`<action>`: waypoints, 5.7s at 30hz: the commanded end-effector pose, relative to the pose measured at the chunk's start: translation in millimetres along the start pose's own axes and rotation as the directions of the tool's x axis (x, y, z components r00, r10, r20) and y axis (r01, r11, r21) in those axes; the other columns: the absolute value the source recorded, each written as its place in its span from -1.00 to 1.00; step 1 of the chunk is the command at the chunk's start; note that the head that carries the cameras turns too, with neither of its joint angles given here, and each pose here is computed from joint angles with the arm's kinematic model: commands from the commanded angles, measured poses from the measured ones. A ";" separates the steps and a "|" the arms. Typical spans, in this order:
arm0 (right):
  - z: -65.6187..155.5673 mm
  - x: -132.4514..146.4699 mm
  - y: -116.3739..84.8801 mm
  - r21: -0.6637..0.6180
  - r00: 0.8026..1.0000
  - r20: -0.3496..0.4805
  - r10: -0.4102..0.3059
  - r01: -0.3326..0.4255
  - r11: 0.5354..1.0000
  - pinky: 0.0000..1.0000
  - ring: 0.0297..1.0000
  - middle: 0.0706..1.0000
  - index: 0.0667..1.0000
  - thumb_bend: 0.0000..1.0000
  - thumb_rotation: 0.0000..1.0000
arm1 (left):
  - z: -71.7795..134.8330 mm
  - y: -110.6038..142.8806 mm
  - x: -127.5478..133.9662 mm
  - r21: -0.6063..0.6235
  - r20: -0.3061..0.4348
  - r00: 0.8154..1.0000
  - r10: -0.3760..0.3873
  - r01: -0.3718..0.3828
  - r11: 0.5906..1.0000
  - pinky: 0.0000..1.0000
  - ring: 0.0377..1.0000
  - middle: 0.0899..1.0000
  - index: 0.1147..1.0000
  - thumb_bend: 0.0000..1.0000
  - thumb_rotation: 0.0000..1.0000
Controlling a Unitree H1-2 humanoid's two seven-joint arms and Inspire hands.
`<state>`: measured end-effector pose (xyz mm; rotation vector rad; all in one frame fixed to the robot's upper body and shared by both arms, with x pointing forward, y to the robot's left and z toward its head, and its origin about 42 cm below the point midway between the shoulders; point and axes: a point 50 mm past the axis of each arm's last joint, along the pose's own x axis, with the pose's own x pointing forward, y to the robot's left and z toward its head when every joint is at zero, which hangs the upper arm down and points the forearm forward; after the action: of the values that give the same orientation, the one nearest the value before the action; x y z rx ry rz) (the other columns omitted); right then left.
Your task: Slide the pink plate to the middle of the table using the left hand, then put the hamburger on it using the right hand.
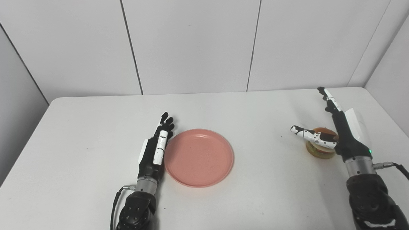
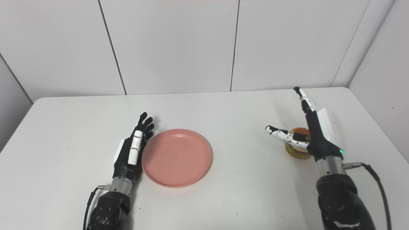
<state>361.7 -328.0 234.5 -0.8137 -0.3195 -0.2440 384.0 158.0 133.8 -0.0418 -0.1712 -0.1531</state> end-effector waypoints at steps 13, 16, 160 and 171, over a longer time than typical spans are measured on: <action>-10.3 20.3 -14.9 -0.094 0.992 -0.108 -0.066 0.056 0.994 0.49 0.73 0.82 0.82 0.59 -0.02 | -38.4 25.1 -26.9 -0.002 -0.113 0.993 0.026 -0.026 1.000 0.90 0.91 0.90 0.89 0.14 1.00; -16.8 22.9 -10.9 -0.105 0.988 -0.149 -0.044 0.029 0.994 0.53 0.75 0.82 0.82 0.64 -0.03 | -39.8 28.8 -26.9 -0.006 -0.117 0.993 0.023 -0.024 1.000 0.90 0.90 0.89 0.88 0.19 1.00; 118.8 15.0 183.7 -0.072 0.799 0.432 0.418 -0.431 0.899 -0.28 -0.17 -0.07 -0.15 -0.01 -1.00 | -28.0 -36.4 -26.6 -0.065 -0.097 0.995 0.031 -0.038 0.997 0.97 0.92 0.91 0.92 0.16 1.00; 112.0 4.4 169.5 -0.114 0.760 0.528 0.380 -0.380 0.918 0.40 0.51 0.50 0.41 0.19 0.03 | -28.2 -34.6 -27.7 -0.039 -0.107 0.994 0.022 -0.026 0.999 0.99 0.97 0.94 0.91 0.13 1.00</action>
<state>401.9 -136.4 176.9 -0.9592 -0.5764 0.3959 372.7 115.1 133.5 -0.1034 -0.1462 -0.1493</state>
